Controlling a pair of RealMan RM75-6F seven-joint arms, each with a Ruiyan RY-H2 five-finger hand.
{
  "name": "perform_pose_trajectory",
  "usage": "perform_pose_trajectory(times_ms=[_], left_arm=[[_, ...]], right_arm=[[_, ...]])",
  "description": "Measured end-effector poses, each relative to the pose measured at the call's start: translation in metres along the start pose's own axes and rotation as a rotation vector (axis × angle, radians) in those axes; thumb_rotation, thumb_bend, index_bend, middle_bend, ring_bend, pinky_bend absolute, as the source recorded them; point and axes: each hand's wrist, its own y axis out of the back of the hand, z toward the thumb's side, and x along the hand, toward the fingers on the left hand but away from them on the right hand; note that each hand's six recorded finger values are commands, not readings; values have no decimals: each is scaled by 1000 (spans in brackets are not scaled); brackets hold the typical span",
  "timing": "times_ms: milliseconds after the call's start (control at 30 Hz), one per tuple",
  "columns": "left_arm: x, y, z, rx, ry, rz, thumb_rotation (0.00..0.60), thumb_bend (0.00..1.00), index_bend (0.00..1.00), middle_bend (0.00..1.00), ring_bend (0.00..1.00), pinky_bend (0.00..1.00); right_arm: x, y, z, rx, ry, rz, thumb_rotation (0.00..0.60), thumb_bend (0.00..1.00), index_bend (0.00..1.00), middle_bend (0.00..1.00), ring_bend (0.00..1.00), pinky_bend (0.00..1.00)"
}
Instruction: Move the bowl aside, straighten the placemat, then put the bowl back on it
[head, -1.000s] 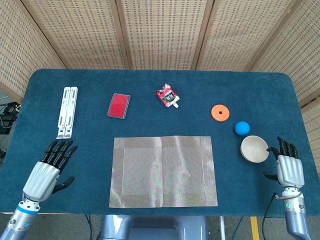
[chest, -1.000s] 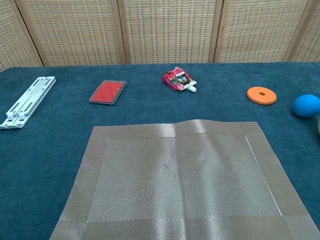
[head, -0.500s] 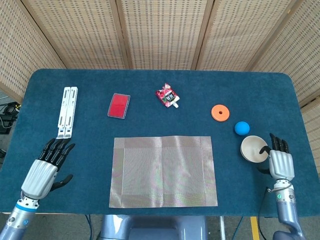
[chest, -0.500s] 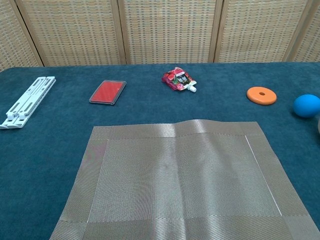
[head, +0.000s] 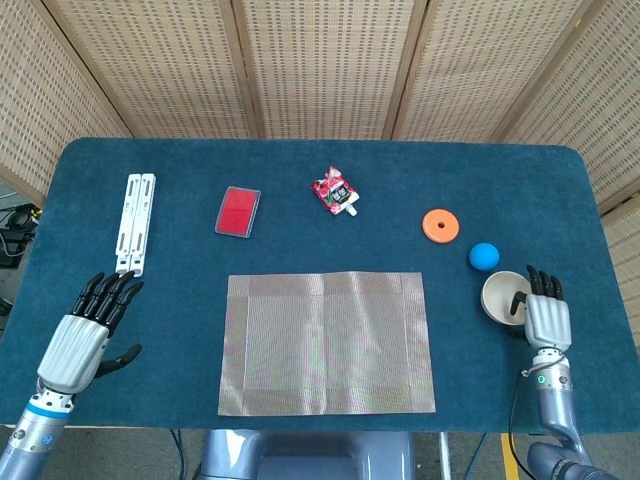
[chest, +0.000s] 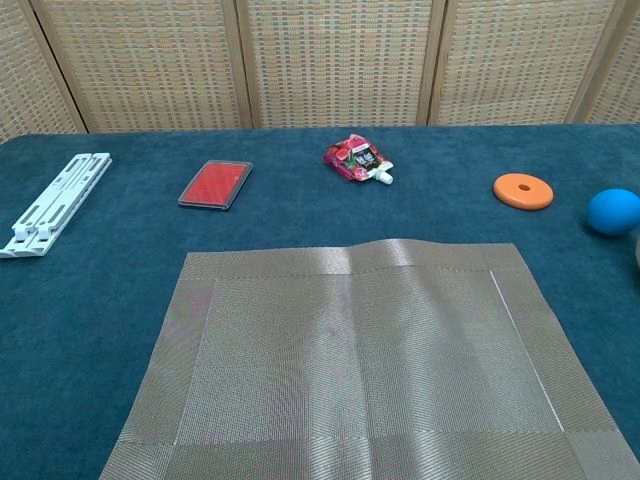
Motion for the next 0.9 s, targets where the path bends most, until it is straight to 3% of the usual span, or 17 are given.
perform_pose_trajectory(times_ms=[200, 567, 767, 900], left_arm=[[0, 0, 0, -4, -2, 1, 600, 198, 49, 0, 0, 0], [-1, 4, 1, -11, -5, 14, 600, 199, 53, 0, 0, 0], [-1, 7, 0, -20, -1, 22, 600, 198, 61, 0, 0, 0], [-2, 10, -1, -22, 2, 33, 600, 198, 61, 0, 0, 0]], right_arm=[[-2, -7, 8, -24, 20, -8, 600, 518, 741, 160, 0, 0], [13, 5, 36, -75, 113, -61, 600, 532, 757, 165, 0, 0], [41, 10, 70, -69, 242, -76, 600, 521, 755, 163, 0, 0], [68, 8, 107, -59, 355, -69, 600, 513, 756, 163, 0, 0]])
